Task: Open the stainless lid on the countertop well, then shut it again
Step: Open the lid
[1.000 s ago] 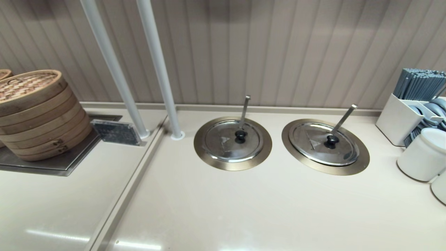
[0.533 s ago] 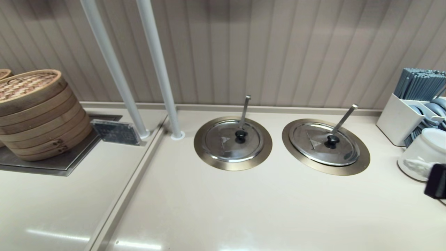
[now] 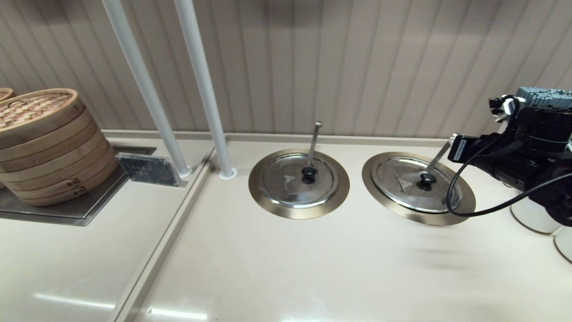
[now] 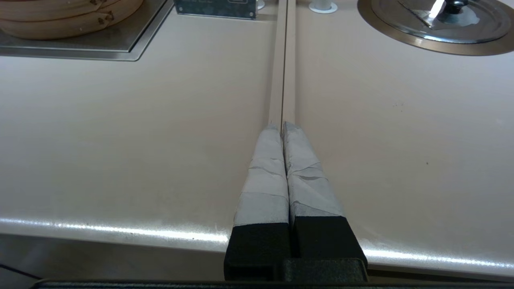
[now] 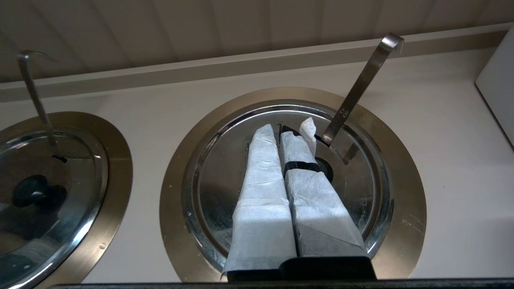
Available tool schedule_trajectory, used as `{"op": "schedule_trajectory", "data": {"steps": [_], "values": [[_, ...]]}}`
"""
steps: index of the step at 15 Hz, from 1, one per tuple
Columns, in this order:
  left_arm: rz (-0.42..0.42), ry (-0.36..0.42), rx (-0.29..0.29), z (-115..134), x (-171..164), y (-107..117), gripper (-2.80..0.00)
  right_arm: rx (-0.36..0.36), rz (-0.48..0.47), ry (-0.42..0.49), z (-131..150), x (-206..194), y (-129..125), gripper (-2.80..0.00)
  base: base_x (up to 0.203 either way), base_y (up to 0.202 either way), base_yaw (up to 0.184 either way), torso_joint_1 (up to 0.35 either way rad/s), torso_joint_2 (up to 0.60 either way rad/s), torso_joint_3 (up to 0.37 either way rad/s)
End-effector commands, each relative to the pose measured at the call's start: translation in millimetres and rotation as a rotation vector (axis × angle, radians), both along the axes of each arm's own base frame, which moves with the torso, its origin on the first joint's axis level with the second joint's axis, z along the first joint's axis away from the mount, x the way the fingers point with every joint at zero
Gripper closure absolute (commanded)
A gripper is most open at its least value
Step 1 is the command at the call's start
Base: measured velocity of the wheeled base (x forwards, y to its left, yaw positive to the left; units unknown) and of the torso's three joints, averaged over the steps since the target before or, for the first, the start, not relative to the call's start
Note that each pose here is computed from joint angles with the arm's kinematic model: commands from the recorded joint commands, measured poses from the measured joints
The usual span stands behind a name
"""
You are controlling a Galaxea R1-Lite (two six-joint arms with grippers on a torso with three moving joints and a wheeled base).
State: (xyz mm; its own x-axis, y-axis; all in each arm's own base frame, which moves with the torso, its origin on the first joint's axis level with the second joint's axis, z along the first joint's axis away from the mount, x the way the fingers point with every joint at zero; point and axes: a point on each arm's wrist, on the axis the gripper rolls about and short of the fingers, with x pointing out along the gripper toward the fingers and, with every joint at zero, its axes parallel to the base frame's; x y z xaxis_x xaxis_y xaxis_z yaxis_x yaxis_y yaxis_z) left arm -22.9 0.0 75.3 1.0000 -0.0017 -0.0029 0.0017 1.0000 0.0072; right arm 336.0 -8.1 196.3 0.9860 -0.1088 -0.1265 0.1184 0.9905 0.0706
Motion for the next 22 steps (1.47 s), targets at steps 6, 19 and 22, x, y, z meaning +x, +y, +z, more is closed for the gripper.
{"op": "schedule_trajectory", "data": {"steps": [6, 19, 22], "values": [[0.0, -0.001, -0.001, 0.1, 0.0, 0.0, 0.0, -0.059, 0.005, 0.037, -39.2, 67.0, -8.6, 0.0, 0.0, 0.0, 0.0, 0.0, 0.0, 0.0], [0.0, 0.001, 0.0, -0.1, 0.0, 0.0, 0.0, -0.051, -0.019, 0.061, -64.3, 85.6, -37.4, 0.0, 0.0, 0.0, 0.0, 0.0, 0.0, 0.0], [0.0, -0.001, 0.0, 0.2, 0.0, 0.0, 0.0, -0.05, -0.014, 0.062, -65.3, 86.4, -34.9, 0.0, 0.0, 0.0, 0.0, 0.0, 0.0, 0.0]]}}
